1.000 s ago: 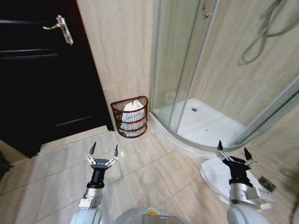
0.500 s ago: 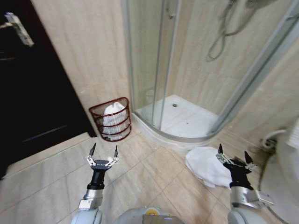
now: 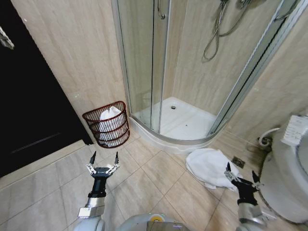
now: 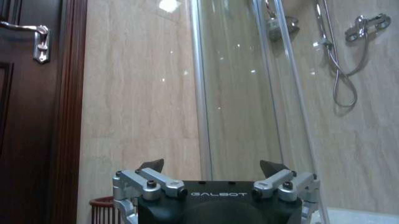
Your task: Discard the used towel into the hamper.
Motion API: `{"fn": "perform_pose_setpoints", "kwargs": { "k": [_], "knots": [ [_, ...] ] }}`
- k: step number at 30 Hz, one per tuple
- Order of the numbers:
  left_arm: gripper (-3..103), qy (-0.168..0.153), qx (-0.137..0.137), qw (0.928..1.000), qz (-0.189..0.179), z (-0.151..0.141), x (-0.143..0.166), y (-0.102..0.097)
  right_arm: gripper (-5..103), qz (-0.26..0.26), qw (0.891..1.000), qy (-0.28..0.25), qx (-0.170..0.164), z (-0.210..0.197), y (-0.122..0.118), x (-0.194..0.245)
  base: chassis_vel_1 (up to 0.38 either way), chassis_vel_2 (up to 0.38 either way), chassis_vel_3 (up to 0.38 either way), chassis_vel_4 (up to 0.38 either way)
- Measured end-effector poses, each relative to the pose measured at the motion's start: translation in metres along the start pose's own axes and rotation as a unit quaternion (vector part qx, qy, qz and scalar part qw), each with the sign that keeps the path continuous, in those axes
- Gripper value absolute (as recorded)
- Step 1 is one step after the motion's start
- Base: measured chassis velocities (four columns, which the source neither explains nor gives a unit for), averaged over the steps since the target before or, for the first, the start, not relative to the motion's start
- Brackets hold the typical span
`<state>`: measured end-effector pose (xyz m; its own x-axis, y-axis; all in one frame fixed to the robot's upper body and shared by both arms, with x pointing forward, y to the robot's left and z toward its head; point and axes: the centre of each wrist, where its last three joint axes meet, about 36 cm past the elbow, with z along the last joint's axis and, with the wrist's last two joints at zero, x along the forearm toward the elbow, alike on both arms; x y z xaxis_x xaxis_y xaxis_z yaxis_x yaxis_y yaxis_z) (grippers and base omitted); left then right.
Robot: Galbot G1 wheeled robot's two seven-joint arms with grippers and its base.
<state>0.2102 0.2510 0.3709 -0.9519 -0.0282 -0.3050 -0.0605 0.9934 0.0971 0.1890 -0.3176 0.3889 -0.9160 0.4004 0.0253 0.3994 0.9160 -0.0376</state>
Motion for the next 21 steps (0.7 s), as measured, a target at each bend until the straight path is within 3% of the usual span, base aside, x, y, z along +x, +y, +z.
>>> {"fn": "perform_pose_setpoints", "kwargs": {
  "k": [11,21],
  "knots": [
    [100,0.004,0.000,1.0000,-0.002,0.001,0.001,-0.001,100,0.003,1.000,0.001,-0.008,0.000,0.006,0.009,-0.015,0.017,0.013,-0.020],
    [100,0.008,0.003,1.0000,0.004,0.005,-0.002,-0.005,100,0.001,1.000,0.007,-0.015,0.004,0.012,0.007,-0.116,0.127,0.120,-0.118]
  ]
}}
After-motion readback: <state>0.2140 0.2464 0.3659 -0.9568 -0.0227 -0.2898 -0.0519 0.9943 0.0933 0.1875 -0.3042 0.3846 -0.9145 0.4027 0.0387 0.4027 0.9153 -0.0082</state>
